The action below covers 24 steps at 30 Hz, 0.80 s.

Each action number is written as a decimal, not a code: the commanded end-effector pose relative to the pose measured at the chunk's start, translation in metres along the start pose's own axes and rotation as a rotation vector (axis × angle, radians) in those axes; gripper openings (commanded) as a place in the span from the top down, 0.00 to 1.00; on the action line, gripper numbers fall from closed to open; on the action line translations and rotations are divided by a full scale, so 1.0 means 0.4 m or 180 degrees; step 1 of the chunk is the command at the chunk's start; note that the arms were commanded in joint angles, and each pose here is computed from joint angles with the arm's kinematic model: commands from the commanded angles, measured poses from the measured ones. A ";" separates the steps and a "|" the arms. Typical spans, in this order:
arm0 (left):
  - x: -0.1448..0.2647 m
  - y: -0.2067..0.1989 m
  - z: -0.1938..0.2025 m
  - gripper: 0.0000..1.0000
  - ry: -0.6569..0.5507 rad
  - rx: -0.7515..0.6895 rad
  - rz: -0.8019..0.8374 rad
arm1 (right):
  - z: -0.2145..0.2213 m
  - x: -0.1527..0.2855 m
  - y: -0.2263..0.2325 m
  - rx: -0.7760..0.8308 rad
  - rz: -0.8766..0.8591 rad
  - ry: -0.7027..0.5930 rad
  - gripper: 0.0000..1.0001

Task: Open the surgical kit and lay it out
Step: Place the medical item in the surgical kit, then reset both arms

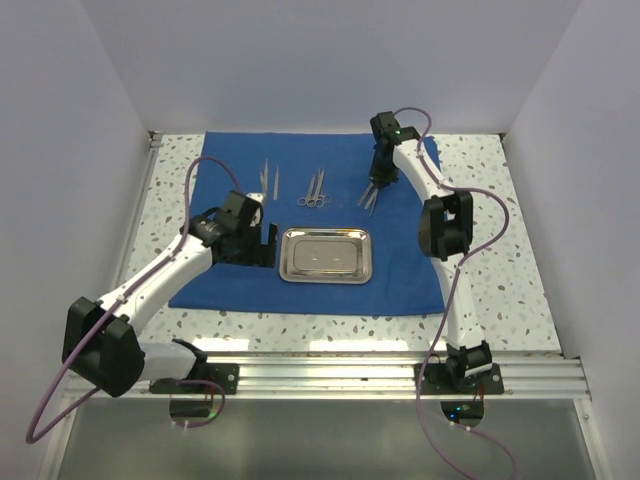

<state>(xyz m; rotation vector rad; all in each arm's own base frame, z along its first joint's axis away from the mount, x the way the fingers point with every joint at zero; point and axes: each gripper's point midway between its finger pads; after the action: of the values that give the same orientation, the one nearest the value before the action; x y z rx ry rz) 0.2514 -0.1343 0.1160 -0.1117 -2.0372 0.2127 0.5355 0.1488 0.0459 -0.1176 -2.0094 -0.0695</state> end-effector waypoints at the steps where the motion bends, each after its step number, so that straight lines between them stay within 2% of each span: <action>1: 0.004 -0.043 -0.074 0.05 -0.0222 0.0041 0.0131 | -0.112 0.034 0.012 -0.0094 -0.0031 -0.0513 1.00; 7: -0.031 -0.059 -0.095 0.06 -0.0126 -0.0048 0.0113 | -0.154 0.017 0.001 -0.0224 -0.0006 -0.0705 1.00; 9: -0.042 -0.068 -0.104 0.06 -0.0100 -0.0079 0.0120 | -0.162 0.008 -0.004 -0.0264 0.0007 -0.0739 0.94; 10: -0.046 -0.069 -0.107 0.06 -0.0090 -0.0104 0.0119 | -0.167 0.006 -0.012 -0.0294 0.0051 -0.0760 0.87; 11: -0.054 -0.071 -0.109 0.06 -0.0067 -0.0115 0.0112 | -0.170 0.001 -0.017 -0.0327 0.0060 -0.0767 0.64; 12: -0.053 -0.076 -0.118 0.06 -0.0079 -0.0129 0.0119 | -0.172 -0.001 -0.025 -0.0362 0.0091 -0.0773 0.44; 14: -0.061 -0.076 -0.121 0.06 -0.0061 -0.0159 0.0102 | -0.175 0.002 -0.033 -0.0394 0.0141 -0.0798 0.13; 18: -0.065 -0.079 -0.135 0.06 -0.0083 -0.0189 0.0102 | -0.181 0.027 -0.028 -0.0411 0.0071 -0.0853 0.04; 19: -0.064 -0.078 -0.138 0.06 -0.0090 -0.0189 0.0098 | -0.204 0.080 -0.024 -0.0424 0.0002 -0.0969 0.03; 20: -0.061 -0.076 -0.142 0.06 -0.0109 -0.0184 0.0083 | -0.174 0.069 -0.026 -0.0381 -0.0011 -0.0879 0.02; 24: -0.030 -0.069 -0.169 0.06 -0.0286 -0.0182 0.0038 | -0.188 0.208 0.014 -0.0221 -0.0285 -0.1232 0.02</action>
<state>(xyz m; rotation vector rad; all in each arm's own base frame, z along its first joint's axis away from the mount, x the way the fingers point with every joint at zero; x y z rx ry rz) 0.2995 -0.1566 0.1117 -0.1266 -2.0239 0.1662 0.5589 0.1303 0.0523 -0.2023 -2.1645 -0.1254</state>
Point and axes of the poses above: each gripper's point midway between its finger pads, its own x axis back along the fingers, its own y axis along the line the jaws close on, z = x × y, and after that the axes turned 9 degrees about x, right-handed
